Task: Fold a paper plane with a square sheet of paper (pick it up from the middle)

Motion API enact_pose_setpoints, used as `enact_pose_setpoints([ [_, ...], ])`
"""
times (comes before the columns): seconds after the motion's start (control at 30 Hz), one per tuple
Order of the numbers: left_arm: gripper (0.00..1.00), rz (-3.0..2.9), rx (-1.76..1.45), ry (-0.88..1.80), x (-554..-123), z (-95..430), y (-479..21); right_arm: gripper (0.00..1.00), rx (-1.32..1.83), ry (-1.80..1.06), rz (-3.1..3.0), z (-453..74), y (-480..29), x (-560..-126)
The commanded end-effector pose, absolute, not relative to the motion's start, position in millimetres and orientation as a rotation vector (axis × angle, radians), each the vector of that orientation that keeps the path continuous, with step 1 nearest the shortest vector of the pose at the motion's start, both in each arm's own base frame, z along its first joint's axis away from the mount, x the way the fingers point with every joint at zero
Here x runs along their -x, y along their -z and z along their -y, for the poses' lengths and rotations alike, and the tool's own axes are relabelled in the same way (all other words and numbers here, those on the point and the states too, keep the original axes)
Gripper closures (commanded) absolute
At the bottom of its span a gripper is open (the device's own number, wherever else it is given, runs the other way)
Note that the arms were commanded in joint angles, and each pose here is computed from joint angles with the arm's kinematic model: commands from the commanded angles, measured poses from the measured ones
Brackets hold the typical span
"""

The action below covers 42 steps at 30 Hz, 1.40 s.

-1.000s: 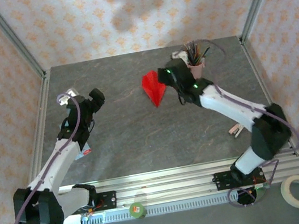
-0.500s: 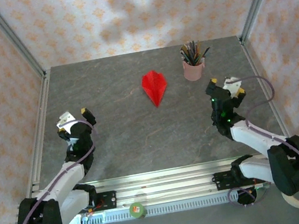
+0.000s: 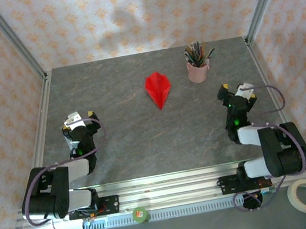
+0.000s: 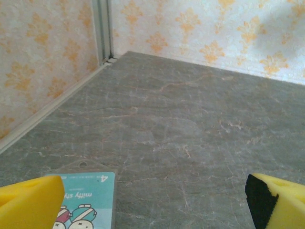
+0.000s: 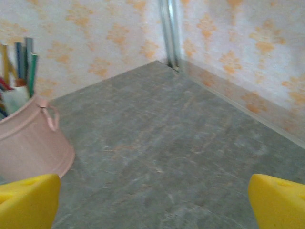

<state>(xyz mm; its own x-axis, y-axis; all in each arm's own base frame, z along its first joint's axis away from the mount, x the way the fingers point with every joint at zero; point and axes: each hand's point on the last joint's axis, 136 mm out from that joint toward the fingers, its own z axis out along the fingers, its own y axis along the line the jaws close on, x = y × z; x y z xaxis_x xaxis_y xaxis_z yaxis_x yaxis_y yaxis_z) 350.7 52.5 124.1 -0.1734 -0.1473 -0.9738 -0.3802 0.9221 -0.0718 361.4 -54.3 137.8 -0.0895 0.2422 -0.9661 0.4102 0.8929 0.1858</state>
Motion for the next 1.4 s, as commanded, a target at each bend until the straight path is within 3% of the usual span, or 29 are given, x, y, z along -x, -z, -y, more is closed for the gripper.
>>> enact_pose_setpoints([
  [0.0,0.01,-1.657,0.306,-0.145,-364,-43,-151,0.0,-0.418,0.086,-1.629,42,-147,-367],
  [1.37,0.01,-1.683,0.25,-0.112,-374,-39,-128,0.0,-0.33,0.045,-1.649,29,-128,-368],
])
